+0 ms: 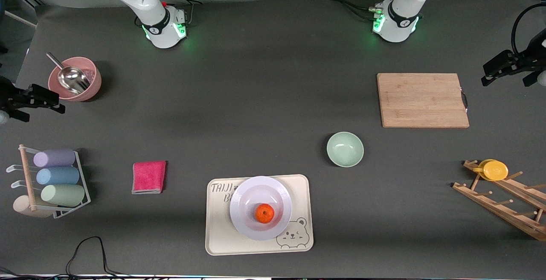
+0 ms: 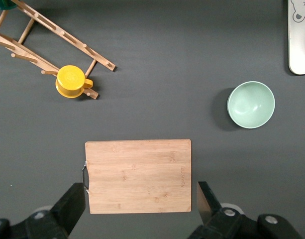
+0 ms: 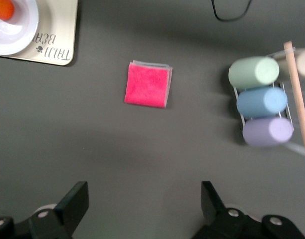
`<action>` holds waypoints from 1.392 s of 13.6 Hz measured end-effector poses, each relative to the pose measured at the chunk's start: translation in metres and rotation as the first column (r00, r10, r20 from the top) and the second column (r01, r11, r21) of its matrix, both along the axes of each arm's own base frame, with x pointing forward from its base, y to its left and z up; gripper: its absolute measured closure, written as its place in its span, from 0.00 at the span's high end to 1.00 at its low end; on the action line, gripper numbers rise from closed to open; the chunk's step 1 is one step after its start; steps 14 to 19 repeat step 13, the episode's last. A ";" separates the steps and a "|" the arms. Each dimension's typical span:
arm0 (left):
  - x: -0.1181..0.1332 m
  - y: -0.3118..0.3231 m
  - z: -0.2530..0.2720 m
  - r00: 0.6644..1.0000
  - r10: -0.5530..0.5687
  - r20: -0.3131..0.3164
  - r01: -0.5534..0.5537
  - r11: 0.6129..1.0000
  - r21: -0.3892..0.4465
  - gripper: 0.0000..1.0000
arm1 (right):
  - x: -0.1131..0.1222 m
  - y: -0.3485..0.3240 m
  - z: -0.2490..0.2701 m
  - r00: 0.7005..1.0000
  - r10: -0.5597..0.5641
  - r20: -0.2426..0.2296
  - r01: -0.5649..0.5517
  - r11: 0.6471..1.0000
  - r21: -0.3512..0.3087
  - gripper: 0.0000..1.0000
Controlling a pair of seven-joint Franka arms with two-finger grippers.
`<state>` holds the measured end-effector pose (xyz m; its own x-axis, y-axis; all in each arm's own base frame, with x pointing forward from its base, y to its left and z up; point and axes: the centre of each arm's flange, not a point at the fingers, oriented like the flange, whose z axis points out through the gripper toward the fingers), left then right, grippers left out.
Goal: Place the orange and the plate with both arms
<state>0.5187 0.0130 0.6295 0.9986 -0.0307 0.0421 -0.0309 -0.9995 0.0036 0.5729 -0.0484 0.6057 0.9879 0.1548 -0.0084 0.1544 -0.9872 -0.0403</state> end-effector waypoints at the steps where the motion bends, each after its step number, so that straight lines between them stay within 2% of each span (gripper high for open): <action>1: -0.001 0.001 -0.001 1.000 0.001 -0.008 -0.001 1.000 0.000 1.00 | -0.003 0.005 0.001 1.000 -0.018 -0.009 0.018 1.000 -0.004 1.00; 4: -0.002 0.001 -0.002 1.000 0.002 -0.017 -0.002 1.000 -0.001 1.00 | -0.003 0.013 -0.002 0.997 -0.072 -0.021 0.072 0.997 -0.011 1.00; 13: -0.002 0.002 -0.002 1.000 0.004 -0.020 -0.005 1.000 -0.001 1.00 | -0.005 0.000 -0.002 0.991 -0.128 -0.022 0.128 0.992 -0.017 1.00; 19: -0.002 0.002 -0.002 1.000 0.004 -0.020 -0.005 1.000 -0.001 1.00 | -0.005 0.000 -0.002 0.991 -0.128 -0.022 0.128 0.992 -0.017 1.00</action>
